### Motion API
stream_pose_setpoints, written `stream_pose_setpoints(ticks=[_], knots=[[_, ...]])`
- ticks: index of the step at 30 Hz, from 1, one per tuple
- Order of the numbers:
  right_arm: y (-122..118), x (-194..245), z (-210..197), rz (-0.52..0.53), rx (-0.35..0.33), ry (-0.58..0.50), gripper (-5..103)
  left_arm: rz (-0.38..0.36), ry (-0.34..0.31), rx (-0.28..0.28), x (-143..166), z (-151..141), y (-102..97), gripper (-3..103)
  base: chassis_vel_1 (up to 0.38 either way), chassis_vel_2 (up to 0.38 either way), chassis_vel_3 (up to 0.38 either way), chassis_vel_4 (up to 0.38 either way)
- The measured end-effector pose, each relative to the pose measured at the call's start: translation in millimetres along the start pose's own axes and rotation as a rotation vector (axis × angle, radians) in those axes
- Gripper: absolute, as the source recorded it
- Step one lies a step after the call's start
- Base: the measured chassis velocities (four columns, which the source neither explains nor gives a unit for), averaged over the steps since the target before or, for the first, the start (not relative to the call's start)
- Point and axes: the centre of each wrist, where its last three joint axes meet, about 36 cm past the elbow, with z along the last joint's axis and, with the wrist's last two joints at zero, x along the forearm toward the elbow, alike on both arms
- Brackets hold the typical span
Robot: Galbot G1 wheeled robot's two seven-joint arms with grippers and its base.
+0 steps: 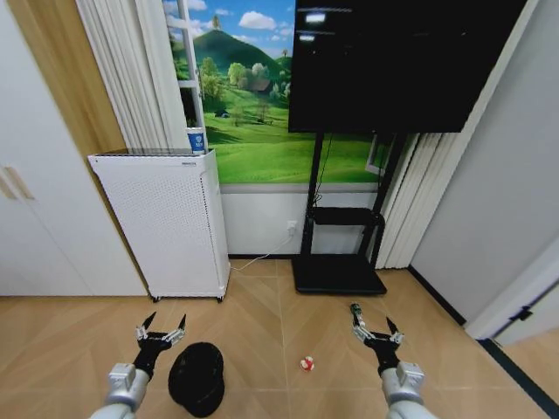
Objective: Pick up the trash bin and place the garbage on the floor into it.
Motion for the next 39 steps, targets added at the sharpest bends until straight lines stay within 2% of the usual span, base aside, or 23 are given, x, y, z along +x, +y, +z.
stream_pose_setpoints(ticks=[3,5,8,16,24,36,39], knots=[[0,2,1,0.003,-0.002,0.004,100,-0.024,-0.02,-0.025,1,-2,1.9,96,-0.052,0.009,-0.003,-0.005],[1,5,2,0.005,-0.003,0.009,100,-0.038,-0.046,-0.05,1,-5,3.4,98,0.041,-0.034,-0.016,0.02],[2,7,4,0.007,-0.004,0.013,100,-0.041,-0.06,-0.057,0,-9,5.3,99,0.085,-0.063,-0.069,0.053],[3,11,5,0.01,-0.012,0.016,100,-0.044,-0.069,-0.034,1,-11,4.8,100,0.006,-0.009,-0.005,0.007],[3,16,8,0.015,-0.014,0.024,100,-0.053,-0.065,-0.043,3,-9,5.7,100,0.0,0.0,0.0,0.0],[2,21,13,0.035,-0.016,0.033,100,-0.054,-0.059,-0.06,8,11,14.8,102,0.0,0.0,0.0,0.0],[1,21,15,0.041,-0.014,0.036,100,-0.05,-0.055,-0.06,9,17,15.7,100,0.0,0.0,0.0,0.0]])
